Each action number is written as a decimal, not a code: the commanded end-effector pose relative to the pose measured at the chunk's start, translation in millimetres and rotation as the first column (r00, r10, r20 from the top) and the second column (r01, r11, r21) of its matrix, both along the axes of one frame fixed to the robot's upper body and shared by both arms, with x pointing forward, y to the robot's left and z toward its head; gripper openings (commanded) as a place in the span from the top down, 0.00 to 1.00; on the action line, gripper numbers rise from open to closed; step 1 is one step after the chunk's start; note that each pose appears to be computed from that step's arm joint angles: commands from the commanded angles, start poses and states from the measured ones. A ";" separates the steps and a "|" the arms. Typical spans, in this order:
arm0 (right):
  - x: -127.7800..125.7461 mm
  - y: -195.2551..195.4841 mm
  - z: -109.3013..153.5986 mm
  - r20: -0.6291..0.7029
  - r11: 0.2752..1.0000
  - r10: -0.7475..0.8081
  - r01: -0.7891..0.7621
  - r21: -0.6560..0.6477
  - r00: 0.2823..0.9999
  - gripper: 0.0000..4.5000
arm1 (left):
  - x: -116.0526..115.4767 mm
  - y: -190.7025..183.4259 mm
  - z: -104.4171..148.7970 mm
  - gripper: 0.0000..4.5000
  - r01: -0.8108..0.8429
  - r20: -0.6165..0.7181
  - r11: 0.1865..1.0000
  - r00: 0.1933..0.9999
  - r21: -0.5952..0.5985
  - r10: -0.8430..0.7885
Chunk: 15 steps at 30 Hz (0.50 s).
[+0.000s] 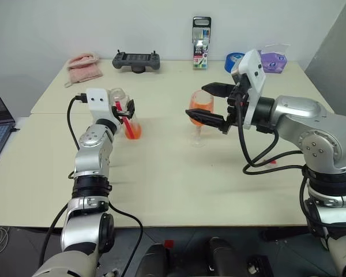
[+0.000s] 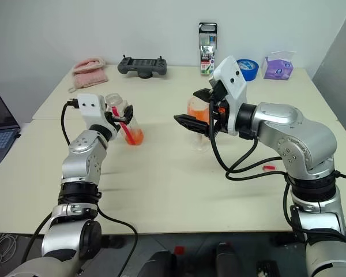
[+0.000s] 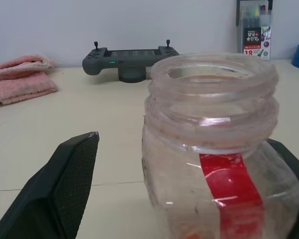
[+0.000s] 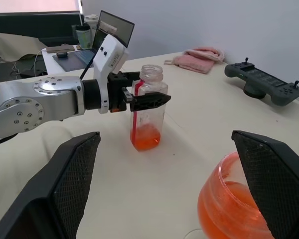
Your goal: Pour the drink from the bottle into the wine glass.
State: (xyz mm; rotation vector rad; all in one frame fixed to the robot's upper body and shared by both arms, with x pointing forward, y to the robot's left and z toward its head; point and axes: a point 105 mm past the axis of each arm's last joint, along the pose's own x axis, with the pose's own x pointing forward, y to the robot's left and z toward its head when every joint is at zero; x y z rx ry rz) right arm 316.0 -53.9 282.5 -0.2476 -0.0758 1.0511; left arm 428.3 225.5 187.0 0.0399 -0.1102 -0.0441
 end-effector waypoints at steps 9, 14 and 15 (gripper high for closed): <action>4.4 -1.4 15.2 0.088 1.000 -0.011 0.008 0.030 0.996 0.00 | -8.6 -7.6 4.0 0.01 0.015 0.008 0.998 1.000 0.058 -0.015; 8.2 -5.7 14.7 0.095 0.999 -0.028 0.025 0.034 0.995 0.00 | -11.7 -15.0 1.3 0.01 0.032 0.013 0.992 0.999 0.126 -0.034; 8.9 -6.1 14.3 0.097 0.999 -0.030 0.027 0.033 0.995 0.00 | -12.4 -17.1 1.1 0.01 0.043 0.014 0.992 0.999 0.122 -0.045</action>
